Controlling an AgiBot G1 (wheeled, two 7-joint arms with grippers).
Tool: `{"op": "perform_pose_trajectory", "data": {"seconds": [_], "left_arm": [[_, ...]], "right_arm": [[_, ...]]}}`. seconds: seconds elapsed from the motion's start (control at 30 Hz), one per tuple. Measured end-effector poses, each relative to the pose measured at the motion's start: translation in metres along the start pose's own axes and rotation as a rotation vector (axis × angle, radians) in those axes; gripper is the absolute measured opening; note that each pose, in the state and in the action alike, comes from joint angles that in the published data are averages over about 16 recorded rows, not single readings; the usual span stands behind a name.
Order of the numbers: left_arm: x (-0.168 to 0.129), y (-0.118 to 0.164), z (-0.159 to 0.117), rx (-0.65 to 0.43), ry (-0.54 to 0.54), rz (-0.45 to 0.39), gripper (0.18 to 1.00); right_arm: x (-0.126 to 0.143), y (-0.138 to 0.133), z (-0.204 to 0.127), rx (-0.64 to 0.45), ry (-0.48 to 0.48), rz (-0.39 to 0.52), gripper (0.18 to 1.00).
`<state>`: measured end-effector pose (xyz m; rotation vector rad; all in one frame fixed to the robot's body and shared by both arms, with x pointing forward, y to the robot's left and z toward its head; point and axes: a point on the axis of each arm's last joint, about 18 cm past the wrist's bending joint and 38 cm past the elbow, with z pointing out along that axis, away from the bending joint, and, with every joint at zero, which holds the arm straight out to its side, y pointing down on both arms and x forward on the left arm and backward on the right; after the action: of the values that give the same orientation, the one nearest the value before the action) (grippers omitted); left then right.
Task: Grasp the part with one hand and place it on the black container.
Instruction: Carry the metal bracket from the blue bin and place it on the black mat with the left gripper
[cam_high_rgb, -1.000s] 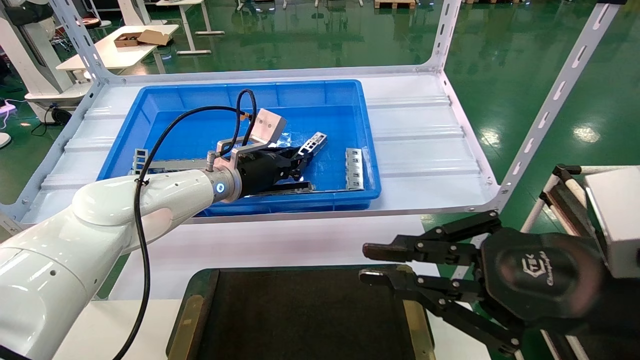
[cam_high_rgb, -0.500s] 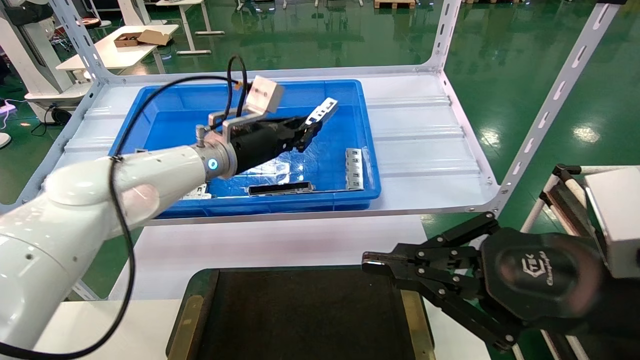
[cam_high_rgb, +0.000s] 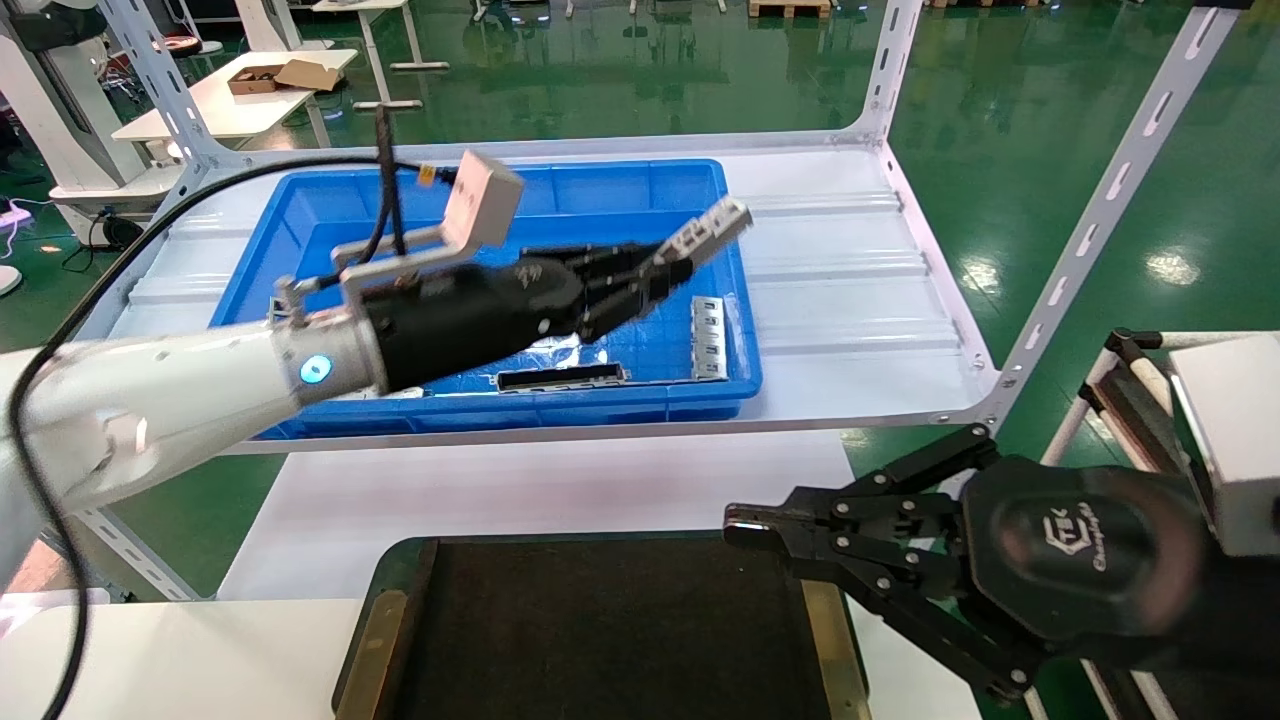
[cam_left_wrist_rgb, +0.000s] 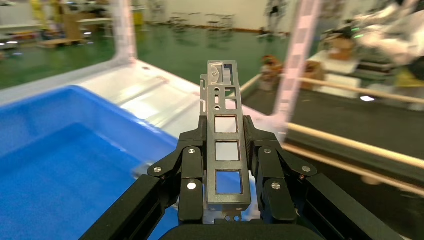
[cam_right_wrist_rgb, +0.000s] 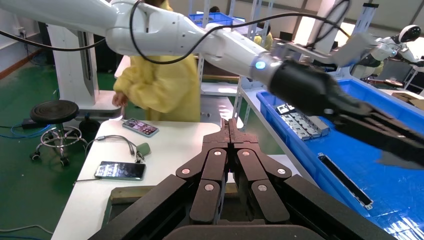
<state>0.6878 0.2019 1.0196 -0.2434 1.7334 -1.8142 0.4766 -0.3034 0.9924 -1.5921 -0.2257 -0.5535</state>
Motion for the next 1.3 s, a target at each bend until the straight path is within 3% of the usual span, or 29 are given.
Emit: {"op": "perform_pose_trajectory", "data": {"seconds": [0.3,0.63,0.97,1.3], "left_arm": [[0.041,0.032,-0.046,-0.012,0.096,-0.095,0.322],[0.094,0.085,-0.086,-0.115,0.091,-0.257,0.322],[0.125,0.158,-0.093,-0.217,-0.053,-0.456,0.321],[0.142,0.234,-0.064,-0.255,-0.288,-0.61,0.321]], "right_arm": [[0.0,0.0,0.0,0.0,0.0,0.0,0.191],[0.0,0.0,0.0,0.0,0.0,0.0,0.191],[0.0,0.0,0.0,0.0,0.0,0.0,0.191],[0.0,0.0,0.0,0.0,0.0,0.0,0.191]]}}
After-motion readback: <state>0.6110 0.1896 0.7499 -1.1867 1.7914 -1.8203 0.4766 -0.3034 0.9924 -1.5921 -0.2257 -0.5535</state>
